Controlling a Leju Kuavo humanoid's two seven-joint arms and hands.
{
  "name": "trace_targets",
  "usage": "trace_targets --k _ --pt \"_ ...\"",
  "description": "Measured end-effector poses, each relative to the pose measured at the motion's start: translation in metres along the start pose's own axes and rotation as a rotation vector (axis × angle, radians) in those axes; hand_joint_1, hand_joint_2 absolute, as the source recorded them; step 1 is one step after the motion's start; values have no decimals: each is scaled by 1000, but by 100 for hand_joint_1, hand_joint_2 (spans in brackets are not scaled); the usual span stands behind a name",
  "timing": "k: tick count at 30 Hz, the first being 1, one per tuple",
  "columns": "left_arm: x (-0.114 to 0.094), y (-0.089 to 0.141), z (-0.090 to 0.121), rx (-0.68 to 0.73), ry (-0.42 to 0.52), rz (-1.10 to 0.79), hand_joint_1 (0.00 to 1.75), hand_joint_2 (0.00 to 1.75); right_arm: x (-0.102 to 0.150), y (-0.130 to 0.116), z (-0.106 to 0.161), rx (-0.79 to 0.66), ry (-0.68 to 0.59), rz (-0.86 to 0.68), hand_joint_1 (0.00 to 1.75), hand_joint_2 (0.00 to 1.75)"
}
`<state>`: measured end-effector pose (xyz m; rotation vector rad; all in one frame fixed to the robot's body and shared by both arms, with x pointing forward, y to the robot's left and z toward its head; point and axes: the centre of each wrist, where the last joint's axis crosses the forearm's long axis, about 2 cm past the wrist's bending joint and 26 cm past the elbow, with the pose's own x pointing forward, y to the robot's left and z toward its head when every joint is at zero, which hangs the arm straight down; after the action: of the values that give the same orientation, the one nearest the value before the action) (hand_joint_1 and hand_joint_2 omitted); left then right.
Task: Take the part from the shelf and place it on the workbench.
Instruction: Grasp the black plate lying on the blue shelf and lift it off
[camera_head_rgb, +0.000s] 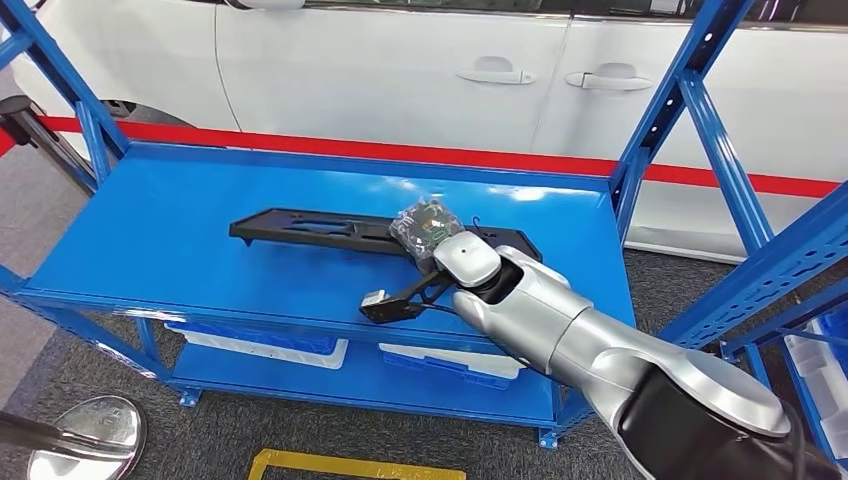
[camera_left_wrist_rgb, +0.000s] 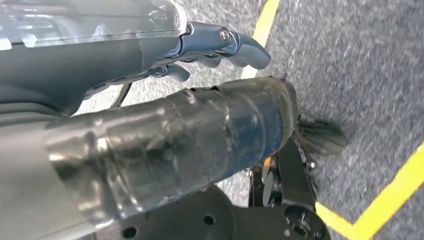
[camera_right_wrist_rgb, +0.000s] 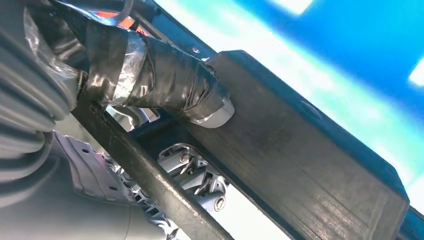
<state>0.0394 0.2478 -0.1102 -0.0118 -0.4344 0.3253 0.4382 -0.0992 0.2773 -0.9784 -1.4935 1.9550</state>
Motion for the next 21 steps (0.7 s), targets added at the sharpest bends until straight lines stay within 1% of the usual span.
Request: trace_targets --k 4,10,12,17,21 --pt "-1 15 0 10 -3 23 0 175 -8 -21 6 -94 18 24 175 175" --pt "-4 21 1 26 -32 26 0 175 -20 -61 23 -230 25 96 175 175" --pt "-3 22 1 27 -34 25 0 175 -22 -68 27 -255 24 105 175 175" --pt "-3 22 1 24 -41 19 0 175 -22 -77 32 -290 17 140 175 175" --pt "-3 22 1 20 -59 12 0 175 -25 -92 40 -328 9 181 175 175"
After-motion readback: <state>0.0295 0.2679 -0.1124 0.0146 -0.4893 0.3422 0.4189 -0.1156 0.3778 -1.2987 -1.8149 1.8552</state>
